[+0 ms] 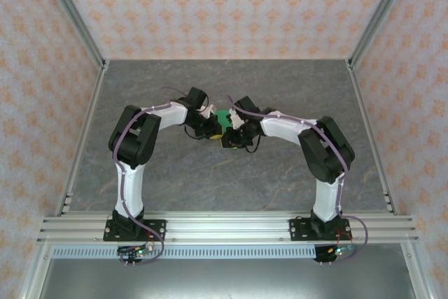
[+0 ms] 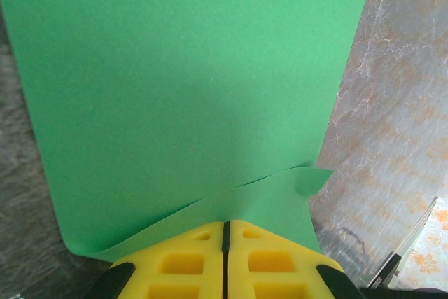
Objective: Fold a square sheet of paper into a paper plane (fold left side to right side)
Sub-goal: Third fold the triangle at the center of the table.
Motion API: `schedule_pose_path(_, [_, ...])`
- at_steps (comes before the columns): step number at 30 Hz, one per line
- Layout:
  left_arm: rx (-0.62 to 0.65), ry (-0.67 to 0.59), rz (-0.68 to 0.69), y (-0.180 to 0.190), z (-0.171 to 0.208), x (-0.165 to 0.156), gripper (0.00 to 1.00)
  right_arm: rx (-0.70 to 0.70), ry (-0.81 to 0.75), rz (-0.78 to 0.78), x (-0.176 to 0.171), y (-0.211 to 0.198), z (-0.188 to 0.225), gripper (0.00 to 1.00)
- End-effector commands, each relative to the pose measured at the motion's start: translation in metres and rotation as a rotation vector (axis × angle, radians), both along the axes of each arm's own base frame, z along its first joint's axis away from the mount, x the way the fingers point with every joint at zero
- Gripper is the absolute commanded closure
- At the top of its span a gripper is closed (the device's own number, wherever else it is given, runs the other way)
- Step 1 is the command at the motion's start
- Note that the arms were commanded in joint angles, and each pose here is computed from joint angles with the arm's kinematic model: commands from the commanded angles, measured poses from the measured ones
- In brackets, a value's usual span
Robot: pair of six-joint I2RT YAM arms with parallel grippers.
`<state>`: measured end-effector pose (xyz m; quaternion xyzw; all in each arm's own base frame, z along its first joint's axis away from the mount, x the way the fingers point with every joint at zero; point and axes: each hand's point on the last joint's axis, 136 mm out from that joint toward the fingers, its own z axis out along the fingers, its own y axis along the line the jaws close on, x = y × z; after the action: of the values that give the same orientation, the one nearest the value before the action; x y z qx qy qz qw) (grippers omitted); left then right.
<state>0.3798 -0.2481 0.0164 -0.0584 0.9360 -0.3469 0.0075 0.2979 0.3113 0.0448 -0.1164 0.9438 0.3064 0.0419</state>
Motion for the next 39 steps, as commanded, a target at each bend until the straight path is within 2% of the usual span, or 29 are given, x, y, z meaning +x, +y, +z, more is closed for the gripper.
schedule_pose_path(1, [0.143,0.085,0.017,0.022,-0.039,-0.023,0.92,-0.044,0.009,-0.023,0.001,-0.005,-0.009,0.77])
schedule_pose_path(30, [0.154,0.088,0.015,0.024,-0.04,-0.023,0.92,-0.109,0.106,-0.078,-0.021,-0.032,-0.044,0.82])
schedule_pose_path(34, [0.156,0.088,0.014,0.024,-0.04,-0.022,0.92,-0.098,0.085,-0.071,-0.021,-0.033,-0.031,0.82])
schedule_pose_path(39, [0.153,0.085,0.018,0.024,-0.038,-0.021,0.92,-0.028,0.032,-0.072,-0.015,-0.024,0.007,0.85])
